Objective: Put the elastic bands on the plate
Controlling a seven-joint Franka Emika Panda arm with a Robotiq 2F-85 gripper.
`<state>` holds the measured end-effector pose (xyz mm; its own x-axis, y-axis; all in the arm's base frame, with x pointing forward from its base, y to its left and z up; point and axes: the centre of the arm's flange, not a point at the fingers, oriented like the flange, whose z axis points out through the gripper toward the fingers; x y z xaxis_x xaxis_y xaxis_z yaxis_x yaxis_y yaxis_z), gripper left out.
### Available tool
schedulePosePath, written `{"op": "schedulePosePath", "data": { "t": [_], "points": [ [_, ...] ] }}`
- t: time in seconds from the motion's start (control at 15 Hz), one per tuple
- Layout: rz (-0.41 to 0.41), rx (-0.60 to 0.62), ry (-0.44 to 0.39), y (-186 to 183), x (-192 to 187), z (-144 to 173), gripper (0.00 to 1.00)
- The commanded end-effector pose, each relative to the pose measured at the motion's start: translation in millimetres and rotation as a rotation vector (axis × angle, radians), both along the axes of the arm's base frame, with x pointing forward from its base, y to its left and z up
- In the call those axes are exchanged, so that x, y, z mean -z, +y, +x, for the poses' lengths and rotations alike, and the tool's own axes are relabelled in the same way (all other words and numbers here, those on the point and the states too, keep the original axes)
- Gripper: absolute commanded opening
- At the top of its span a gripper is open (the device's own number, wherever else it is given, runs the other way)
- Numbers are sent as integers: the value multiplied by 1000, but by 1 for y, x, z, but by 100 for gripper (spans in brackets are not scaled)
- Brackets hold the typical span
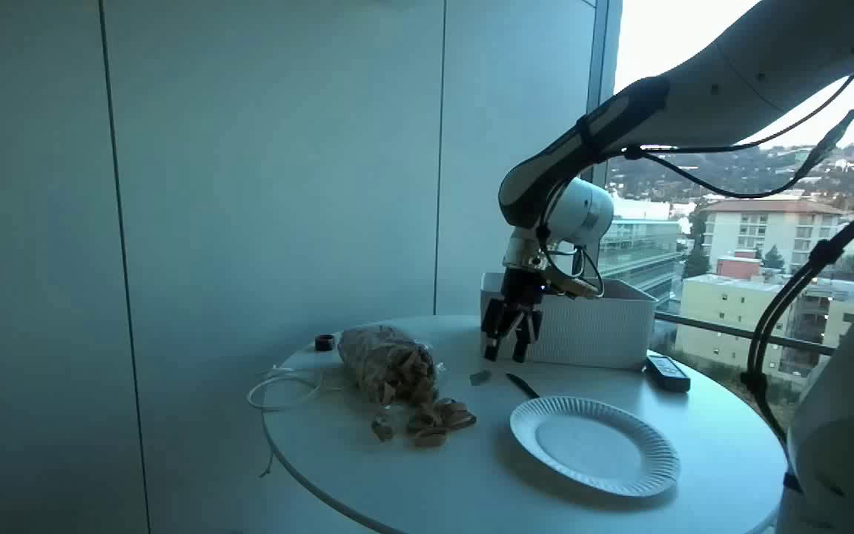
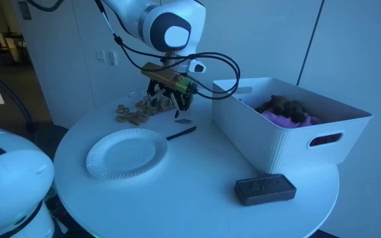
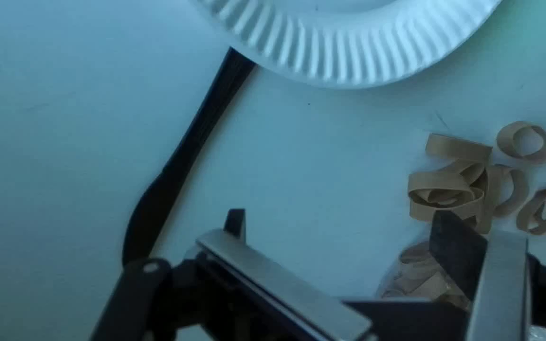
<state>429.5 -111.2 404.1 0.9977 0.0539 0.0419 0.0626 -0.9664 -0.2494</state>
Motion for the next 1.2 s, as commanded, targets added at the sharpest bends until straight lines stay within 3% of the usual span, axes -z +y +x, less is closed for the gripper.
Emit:
{"op": "schedulePosePath", "data": {
  "t": [0.0, 1.13],
  "points": [
    [-1, 0, -3, 0, -2, 1, 100],
    [-3, 1, -11, -1, -5, 2, 100]
  ]
}}
